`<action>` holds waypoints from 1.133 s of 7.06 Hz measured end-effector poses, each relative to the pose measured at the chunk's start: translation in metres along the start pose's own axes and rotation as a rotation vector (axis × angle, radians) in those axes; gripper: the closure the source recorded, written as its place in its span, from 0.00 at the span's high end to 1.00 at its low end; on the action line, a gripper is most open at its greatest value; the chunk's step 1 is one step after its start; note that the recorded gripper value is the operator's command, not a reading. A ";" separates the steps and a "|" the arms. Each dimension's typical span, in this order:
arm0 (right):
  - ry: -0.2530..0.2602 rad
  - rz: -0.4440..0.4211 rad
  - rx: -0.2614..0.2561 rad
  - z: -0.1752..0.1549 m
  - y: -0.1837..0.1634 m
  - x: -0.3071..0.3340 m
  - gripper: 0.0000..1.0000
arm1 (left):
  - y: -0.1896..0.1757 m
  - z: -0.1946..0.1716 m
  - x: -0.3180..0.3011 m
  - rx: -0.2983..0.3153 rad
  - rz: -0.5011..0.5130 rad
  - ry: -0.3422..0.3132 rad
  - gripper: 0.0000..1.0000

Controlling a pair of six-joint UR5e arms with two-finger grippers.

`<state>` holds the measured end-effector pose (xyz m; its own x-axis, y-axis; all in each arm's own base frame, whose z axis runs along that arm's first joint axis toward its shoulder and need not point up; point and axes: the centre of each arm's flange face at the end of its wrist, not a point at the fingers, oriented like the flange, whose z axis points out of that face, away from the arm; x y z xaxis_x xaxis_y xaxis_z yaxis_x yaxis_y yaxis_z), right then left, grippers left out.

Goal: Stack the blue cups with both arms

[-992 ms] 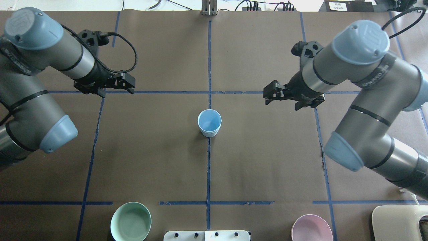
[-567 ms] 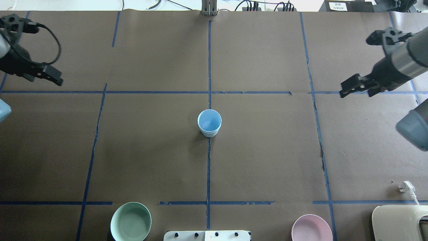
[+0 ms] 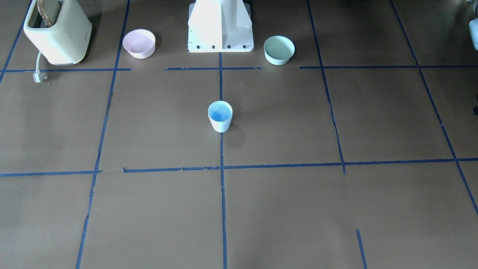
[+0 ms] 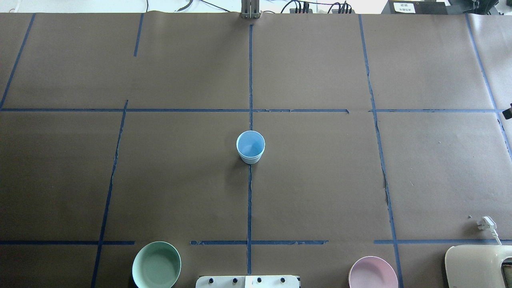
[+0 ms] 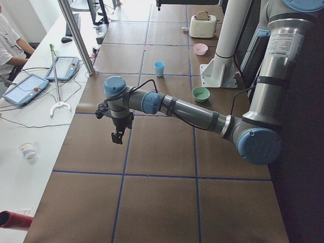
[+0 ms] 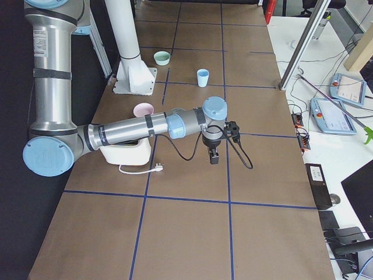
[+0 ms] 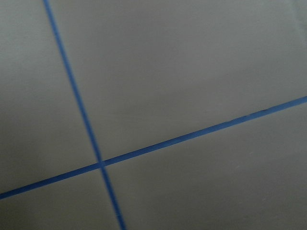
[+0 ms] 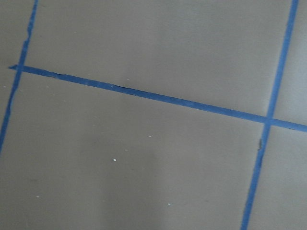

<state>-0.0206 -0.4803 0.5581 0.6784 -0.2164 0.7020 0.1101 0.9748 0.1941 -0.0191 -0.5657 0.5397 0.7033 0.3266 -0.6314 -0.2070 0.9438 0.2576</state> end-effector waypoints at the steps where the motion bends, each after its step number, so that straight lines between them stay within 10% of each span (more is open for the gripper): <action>1: 0.001 -0.007 -0.001 0.000 0.008 0.038 0.99 | 0.014 0.001 -0.033 -0.009 0.005 0.027 1.00; 8: -0.012 0.041 0.006 -0.002 0.022 0.103 0.99 | 0.124 0.041 -0.059 -0.074 -0.130 0.151 1.00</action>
<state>0.0532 -0.4809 0.6332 0.6739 -0.1766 0.7174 0.0779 0.9826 0.1687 -0.0586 -0.4698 0.6386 0.6183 0.2003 -0.7600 -0.1745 0.9778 0.1157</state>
